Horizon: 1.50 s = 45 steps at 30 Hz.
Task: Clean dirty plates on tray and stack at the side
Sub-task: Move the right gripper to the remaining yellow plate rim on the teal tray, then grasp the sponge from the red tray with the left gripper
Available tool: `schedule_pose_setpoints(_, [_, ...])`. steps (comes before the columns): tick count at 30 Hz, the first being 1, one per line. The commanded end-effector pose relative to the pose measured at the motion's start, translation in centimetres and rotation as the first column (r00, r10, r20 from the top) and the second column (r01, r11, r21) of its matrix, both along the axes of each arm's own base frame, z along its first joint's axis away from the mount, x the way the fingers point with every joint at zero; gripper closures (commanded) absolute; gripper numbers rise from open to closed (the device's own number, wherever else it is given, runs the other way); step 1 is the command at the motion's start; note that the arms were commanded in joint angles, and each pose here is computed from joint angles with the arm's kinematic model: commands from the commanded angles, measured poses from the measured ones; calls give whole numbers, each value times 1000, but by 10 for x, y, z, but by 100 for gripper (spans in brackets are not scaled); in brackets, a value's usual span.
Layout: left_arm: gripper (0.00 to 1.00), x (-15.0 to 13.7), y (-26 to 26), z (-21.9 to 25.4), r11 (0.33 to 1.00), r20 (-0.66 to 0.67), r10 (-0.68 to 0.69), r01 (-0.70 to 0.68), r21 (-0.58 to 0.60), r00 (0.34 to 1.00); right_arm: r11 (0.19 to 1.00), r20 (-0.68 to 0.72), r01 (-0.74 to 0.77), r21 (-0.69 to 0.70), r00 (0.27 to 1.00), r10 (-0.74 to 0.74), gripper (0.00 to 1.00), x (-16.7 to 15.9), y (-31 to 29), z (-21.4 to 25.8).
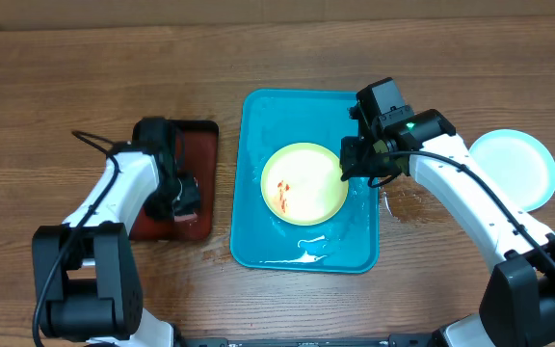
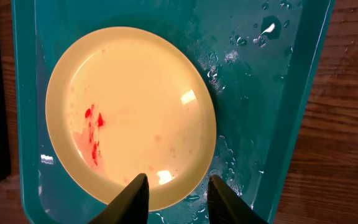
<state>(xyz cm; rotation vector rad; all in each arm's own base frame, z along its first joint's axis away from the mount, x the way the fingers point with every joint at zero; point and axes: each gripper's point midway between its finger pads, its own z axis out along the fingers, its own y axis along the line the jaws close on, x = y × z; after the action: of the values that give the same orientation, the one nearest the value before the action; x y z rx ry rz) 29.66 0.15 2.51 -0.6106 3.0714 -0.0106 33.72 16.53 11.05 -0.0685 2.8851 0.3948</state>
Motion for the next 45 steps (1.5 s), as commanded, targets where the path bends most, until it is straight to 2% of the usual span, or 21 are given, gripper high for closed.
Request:
schedule_pose_setpoints(1, [36,26,7,22,999,78,-8,4,45,997,1000,13,-5,-2,1000,5,67,2,0,3])
schedule_pose_setpoints(5, [35,33,14,18,996,108,-19,10,85,994,1000,14,-5,-2,1000,5,67,2,0,3])
schedule_pose_setpoints(11, [48,21,13,-15,997,72,-19,13,81,997,1000,14,-5,-2,1000,5,67,2,0,3])
schedule_pose_setpoints(12, [56,17,11,-21,997,58,-19,15,69,998,1000,14,-5,-3,1000,5,67,3,0,3])
schedule_pose_setpoints(14, [87,11,8,-31,999,21,-20,19,48,1000,1000,24,5,-28,1000,-5,67,5,-5,2])
schedule_pose_setpoints(15, [96,10,6,-34,999,9,-20,20,36,1000,999,33,14,-50,999,-12,67,6,-8,2])
schedule_pose_setpoints(17, [96,7,4,-36,1000,-4,-18,18,25,1000,993,58,48,-110,997,-42,67,12,-21,1])
schedule_pose_setpoints(19, [96,7,5,-30,1000,-6,-16,17,26,1000,976,85,143,-165,988,-130,64,18,-38,1])
schedule_pose_setpoints(23, [96,21,7,2,999,32,-17,16,31,999,954,66,270,-130,963,-263,62,25,-56,0])
schedule_pose_setpoints(24, [96,25,7,12,999,49,-22,21,33,999,961,49,256,-103,966,-252,62,25,-55,-2])
schedule_pose_setpoints(27, [96,38,8,47,998,104,-46,41,44,994,999,-2,42,29,999,-42,63,19,-27,-6])
schedule_pose_setpoints(29, [96,45,10,70,997,142,-61,53,56,988,998,-27,-26,62,999,27,62,13,-18,-13])
schedule_pose_setpoints(33, [96,54,13,110,994,198,-80,64,83,977,999,-52,-40,18,998,41,56,9,-14,-37])
schedule_pose_setpoints(38, [96,58,14,141,990,231,-122,102,96,965,999,-68,-53,-13,996,52,54,10,-4,-65])
schedule_pose_setpoints(42, [96,59,13,152,990,243,-125,104,97,962,997,-96,-77,-20,993,75,59,5,8,-86])
schedule_pose_setpoints(45, [96,59,13,152,990,243,-125,105,95,962,998,-122,-39,-57,992,32,69,2,8,-104])
